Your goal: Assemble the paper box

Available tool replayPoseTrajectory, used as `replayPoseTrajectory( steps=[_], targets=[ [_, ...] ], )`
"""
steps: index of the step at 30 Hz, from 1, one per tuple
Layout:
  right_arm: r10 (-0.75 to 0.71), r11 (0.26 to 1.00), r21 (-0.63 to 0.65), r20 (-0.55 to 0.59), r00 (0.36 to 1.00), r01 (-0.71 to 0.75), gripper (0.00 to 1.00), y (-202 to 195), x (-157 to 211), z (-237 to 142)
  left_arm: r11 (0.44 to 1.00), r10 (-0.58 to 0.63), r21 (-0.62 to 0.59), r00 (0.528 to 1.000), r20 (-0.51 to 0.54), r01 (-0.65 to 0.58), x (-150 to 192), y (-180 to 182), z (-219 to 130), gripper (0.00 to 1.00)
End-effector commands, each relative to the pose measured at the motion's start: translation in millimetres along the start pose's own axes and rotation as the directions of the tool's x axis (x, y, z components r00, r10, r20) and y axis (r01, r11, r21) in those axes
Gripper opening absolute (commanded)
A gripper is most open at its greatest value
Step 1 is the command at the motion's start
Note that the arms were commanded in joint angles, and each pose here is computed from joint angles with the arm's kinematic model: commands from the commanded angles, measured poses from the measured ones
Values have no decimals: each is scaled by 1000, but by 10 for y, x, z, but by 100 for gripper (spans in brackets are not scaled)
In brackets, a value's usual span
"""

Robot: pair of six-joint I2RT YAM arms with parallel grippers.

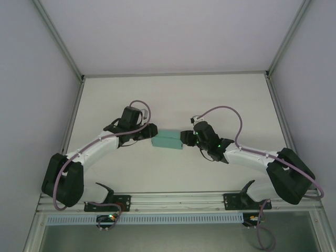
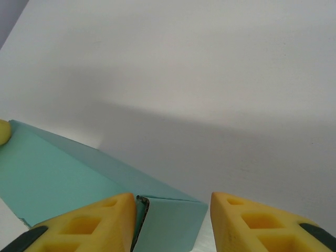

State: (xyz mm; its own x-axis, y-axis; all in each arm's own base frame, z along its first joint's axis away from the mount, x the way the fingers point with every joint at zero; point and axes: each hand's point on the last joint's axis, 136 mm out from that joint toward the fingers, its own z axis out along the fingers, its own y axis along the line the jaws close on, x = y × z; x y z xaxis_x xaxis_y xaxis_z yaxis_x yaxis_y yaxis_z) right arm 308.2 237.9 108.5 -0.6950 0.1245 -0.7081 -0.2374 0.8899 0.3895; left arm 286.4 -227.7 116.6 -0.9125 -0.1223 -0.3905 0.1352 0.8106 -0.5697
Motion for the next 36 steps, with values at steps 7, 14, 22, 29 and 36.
replayPoseTrajectory(
  steps=[7,14,22,29,36],
  targets=[
    [-65,998,21,-81,995,67,55,129,-66,-106,999,-31,-45,994,-109,26,347,151,48,38],
    [-38,998,50,-11,999,38,59,47,-368,-302,996,-30,-87,993,-116,20,388,258,76,36],
    [-26,998,-67,-139,990,17,51,154,1,-173,993,-6,-119,993,-120,-8,454,347,104,36],
    [27,1000,7,-204,979,-26,42,-79,276,4,982,21,-183,990,-138,-46,672,563,157,34],
    [119,992,60,-262,958,-107,26,-379,642,56,980,-8,-198,990,-140,-20,885,768,206,30]
  ],
)
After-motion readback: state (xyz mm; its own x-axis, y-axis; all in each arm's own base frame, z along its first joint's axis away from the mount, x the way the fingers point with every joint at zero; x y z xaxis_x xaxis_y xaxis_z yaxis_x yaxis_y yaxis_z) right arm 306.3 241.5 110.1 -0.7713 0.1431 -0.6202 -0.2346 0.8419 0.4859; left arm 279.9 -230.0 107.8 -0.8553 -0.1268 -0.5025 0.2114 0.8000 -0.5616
